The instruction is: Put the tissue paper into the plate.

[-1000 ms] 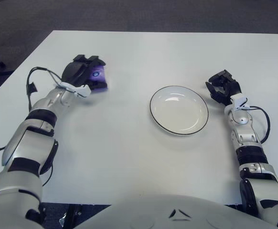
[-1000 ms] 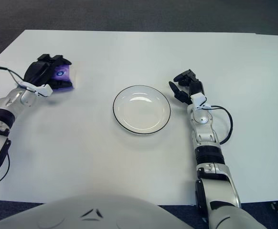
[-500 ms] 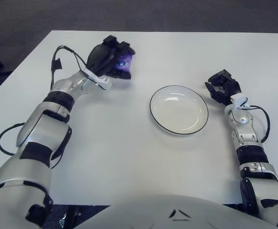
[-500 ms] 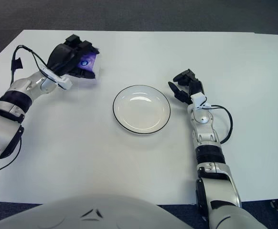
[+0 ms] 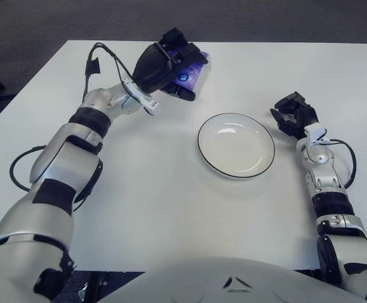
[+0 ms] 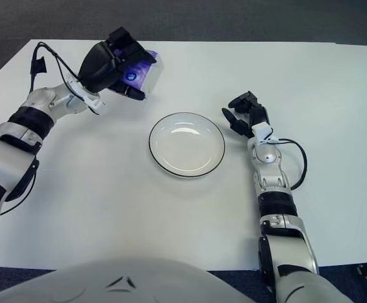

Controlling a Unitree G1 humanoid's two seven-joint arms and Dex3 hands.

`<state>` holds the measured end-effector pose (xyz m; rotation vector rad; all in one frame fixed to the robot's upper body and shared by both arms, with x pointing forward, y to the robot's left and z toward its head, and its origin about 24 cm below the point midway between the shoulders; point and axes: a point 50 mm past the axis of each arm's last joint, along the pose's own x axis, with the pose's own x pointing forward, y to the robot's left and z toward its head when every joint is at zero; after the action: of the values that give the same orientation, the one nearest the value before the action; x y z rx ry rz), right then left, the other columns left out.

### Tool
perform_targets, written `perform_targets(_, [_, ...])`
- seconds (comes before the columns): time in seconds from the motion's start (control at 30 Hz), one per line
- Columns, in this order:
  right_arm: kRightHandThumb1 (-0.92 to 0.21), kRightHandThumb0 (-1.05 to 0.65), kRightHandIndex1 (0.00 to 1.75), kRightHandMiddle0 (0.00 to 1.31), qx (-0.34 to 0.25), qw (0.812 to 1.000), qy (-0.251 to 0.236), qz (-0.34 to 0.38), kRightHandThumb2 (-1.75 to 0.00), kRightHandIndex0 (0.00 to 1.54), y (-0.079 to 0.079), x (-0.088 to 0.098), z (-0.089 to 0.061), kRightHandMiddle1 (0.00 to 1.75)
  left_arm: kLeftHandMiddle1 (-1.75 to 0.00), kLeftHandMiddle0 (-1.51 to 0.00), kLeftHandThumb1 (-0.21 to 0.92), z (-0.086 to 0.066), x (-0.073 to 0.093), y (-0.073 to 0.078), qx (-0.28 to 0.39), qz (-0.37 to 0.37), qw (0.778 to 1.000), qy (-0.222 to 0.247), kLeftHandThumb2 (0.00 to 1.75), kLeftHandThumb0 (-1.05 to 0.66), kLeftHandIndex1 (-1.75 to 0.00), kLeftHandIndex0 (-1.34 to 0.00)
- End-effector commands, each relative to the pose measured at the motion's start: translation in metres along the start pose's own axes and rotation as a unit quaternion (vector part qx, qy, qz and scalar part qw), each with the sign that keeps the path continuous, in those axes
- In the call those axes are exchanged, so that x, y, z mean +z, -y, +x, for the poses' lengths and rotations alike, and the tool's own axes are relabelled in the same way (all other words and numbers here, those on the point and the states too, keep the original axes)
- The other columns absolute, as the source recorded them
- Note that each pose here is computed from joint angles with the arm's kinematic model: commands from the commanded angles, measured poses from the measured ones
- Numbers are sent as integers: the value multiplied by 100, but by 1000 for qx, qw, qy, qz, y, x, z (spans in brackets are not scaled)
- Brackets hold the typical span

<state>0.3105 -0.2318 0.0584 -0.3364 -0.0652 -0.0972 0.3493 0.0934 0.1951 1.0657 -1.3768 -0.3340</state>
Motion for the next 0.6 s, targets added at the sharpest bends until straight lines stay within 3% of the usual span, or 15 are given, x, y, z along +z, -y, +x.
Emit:
perform_targets(0.0, [-92,-36,150,38,39,992,-120,5,-36,72,-18,-57,-37,157,-133,-52,92,18,9,-7,38,7,998,50,19,0,-131,-51])
perform_targets(0.43, [-92,-36,152,38,40,992,-118,4,-35,70,-19,-56,-36,157,-127,-58,91,31,44,4,65,-44,991,113,15,0,-125,-58])
perform_targets(0.57, [-92,-36,152,38,41,992,-117,4,-35,70,-18,-56,-36,157,-137,-63,90,35,54,9,70,-64,987,126,15,-1,-107,-61])
